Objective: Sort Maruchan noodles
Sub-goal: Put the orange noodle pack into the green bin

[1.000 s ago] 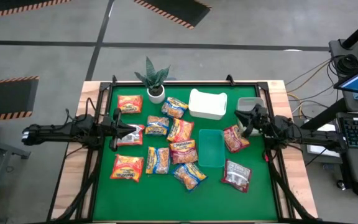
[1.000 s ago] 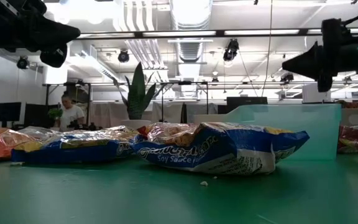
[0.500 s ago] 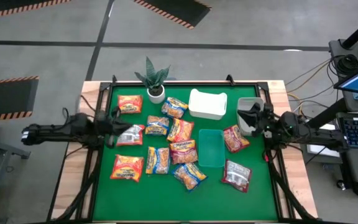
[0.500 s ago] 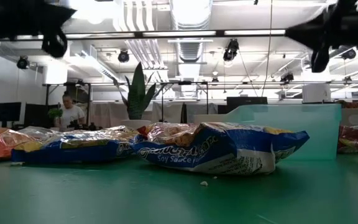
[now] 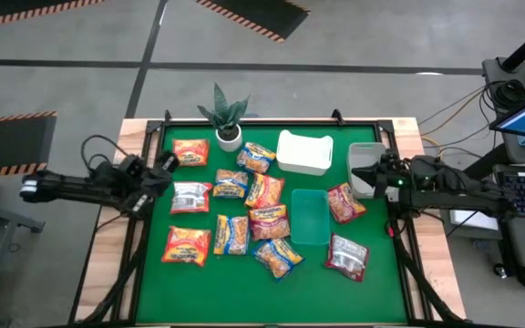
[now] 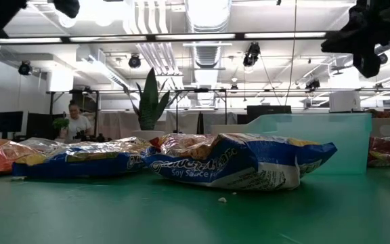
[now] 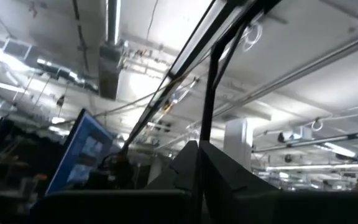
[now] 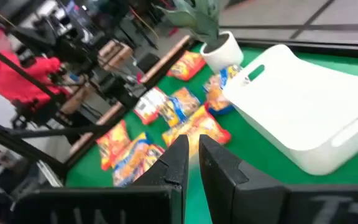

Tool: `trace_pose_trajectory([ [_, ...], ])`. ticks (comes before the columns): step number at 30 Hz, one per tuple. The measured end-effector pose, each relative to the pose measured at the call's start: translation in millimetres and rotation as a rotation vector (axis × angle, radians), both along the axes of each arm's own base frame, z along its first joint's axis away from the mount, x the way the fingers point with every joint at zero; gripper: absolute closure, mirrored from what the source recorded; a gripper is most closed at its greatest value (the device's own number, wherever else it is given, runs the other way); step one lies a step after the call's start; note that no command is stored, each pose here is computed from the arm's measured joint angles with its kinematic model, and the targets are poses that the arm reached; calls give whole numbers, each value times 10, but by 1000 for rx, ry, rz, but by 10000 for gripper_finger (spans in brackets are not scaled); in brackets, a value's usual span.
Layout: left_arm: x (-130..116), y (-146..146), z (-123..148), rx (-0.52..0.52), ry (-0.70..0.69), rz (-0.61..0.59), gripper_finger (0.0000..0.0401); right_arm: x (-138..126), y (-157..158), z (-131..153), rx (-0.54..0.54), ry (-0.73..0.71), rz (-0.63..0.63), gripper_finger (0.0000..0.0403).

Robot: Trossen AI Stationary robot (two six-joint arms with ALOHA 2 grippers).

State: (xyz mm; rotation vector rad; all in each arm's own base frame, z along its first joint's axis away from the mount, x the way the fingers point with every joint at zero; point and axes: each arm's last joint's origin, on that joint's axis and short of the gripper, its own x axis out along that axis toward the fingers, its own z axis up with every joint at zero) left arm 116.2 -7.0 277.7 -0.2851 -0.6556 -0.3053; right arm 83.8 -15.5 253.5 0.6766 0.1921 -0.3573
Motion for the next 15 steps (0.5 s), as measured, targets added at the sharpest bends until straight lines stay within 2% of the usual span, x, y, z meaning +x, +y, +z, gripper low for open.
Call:
trace_pose_trajectory([
  [6, 423, -13, 135, -34, 147, -31, 401, 44, -6, 33, -51, 64, 19, 374],
  [9, 650, -4, 207, -145, 278, -59, 401, 83, -12, -2, -65, 96, 26, 374],
  [11, 801, 12, 246, -208, 398, -3, 401, 109, -16, -57, -77, 128, 31, 374],
  [15, 1032, 31, 241, -224, 736, 126, 401, 142, -35, -164, -97, 183, -11, 374],
])
